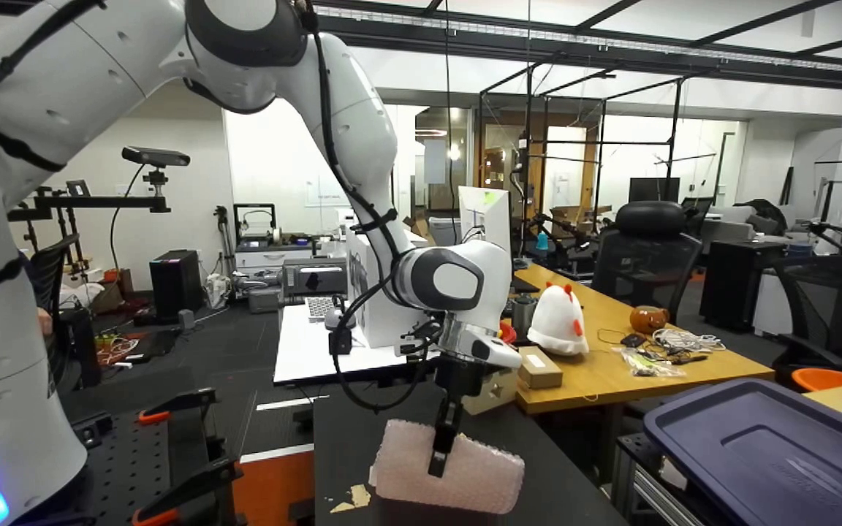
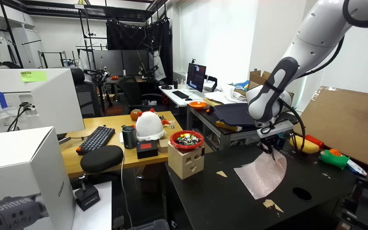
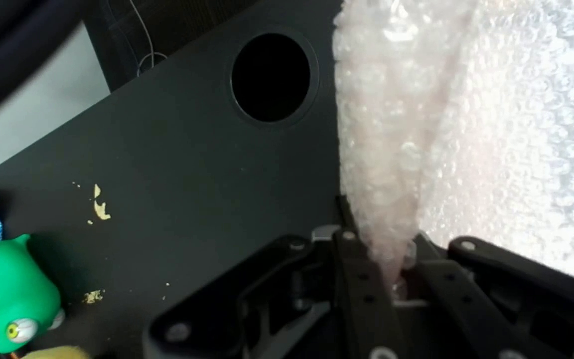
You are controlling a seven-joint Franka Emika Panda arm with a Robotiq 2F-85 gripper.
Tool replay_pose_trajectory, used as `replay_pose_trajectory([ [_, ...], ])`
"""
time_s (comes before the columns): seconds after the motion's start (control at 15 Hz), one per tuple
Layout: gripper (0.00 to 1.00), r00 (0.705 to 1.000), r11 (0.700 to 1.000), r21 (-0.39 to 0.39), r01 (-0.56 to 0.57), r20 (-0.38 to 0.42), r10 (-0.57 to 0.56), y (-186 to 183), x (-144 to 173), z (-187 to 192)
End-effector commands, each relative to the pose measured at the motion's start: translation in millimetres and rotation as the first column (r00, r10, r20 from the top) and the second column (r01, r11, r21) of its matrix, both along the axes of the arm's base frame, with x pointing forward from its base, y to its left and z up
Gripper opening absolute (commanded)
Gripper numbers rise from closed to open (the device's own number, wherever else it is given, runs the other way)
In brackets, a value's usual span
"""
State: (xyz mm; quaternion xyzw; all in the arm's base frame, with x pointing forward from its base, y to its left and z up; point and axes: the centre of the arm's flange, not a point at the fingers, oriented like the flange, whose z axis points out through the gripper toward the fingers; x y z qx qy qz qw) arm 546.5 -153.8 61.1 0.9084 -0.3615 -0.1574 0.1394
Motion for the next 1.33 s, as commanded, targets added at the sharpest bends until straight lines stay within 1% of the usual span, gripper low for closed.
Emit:
replay_pose_trajectory([
  [0.0, 0.02, 0.997, 0.998, -0.064, -0.014, -0.080, 0.009, 18, 34, -15],
  [0.27, 0.02, 0.987, 0.993, -0.106, -0.046, -0.160, 0.028, 41, 56, -40],
  [0.67, 0.02, 0.950, 0.971, -0.153, -0.185, -0.282, 0.137, 95, 89, -83],
  [1.07, 0.02, 0.923, 0.943, -0.229, -0.242, -0.355, 0.151, 127, 106, -103],
  [1.27, 0.02, 0.923, 0.945, -0.216, -0.246, -0.349, 0.160, 131, 108, -104],
])
